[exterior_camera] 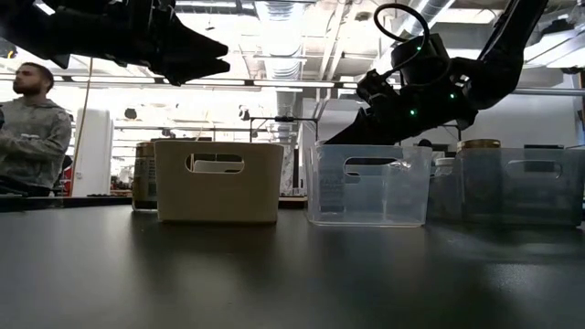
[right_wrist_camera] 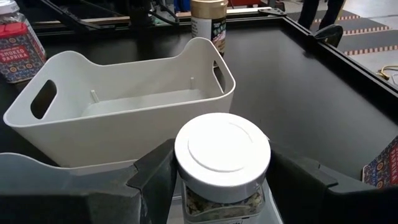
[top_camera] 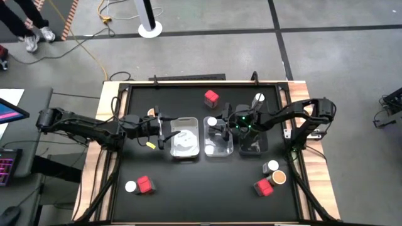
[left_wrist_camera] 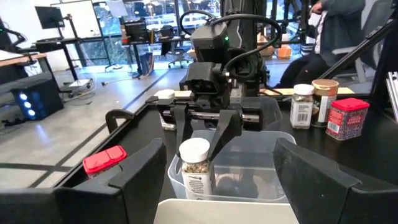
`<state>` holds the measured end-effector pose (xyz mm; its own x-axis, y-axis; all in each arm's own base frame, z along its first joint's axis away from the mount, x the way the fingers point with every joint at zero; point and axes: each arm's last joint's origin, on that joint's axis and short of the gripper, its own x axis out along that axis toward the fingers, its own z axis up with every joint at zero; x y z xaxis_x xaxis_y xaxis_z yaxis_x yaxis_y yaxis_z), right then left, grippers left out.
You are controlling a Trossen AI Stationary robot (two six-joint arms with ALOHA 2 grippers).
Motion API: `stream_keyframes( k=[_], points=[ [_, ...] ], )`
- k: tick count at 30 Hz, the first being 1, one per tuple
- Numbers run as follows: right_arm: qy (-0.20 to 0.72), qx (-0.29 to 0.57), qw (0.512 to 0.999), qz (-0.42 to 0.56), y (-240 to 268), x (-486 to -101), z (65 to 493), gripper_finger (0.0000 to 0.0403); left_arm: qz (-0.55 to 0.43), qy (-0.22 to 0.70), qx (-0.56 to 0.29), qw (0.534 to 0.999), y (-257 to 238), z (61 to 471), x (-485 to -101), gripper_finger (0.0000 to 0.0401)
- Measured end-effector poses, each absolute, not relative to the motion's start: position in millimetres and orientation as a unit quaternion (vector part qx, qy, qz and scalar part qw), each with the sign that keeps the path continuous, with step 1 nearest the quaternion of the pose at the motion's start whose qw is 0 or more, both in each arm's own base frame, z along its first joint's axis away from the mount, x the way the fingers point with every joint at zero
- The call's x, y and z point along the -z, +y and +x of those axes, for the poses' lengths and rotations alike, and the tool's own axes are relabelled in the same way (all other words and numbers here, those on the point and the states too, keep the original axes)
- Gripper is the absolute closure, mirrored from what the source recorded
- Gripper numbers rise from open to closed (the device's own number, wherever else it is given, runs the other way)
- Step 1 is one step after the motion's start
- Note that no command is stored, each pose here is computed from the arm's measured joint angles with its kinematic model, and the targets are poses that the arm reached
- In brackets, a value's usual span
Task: Sort spices by type
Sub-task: Put the top left white seasoning bottle into the transparent bin, then put the bottom right red seasoning can into the white bin
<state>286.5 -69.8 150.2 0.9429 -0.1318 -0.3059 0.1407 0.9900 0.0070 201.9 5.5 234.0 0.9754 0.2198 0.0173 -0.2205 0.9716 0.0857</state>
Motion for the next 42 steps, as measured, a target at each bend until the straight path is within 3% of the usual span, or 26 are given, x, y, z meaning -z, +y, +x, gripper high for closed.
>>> stream_keyframes(
  k=[29, 42],
  points=[
    [0.154, 0.070, 0.985, 0.015, -70.3, -150.1, 286.4, 0.0145, 0.044, -0.004, -0.111, 0.993, 5.5, 201.9, -233.9, 0.0118],
    [0.154, 0.073, 0.985, 0.012, -72.0, -150.3, 286.0, 0.0075, 0.044, -0.004, -0.111, 0.993, 5.5, 201.9, -233.9, 0.0118]
  ],
)
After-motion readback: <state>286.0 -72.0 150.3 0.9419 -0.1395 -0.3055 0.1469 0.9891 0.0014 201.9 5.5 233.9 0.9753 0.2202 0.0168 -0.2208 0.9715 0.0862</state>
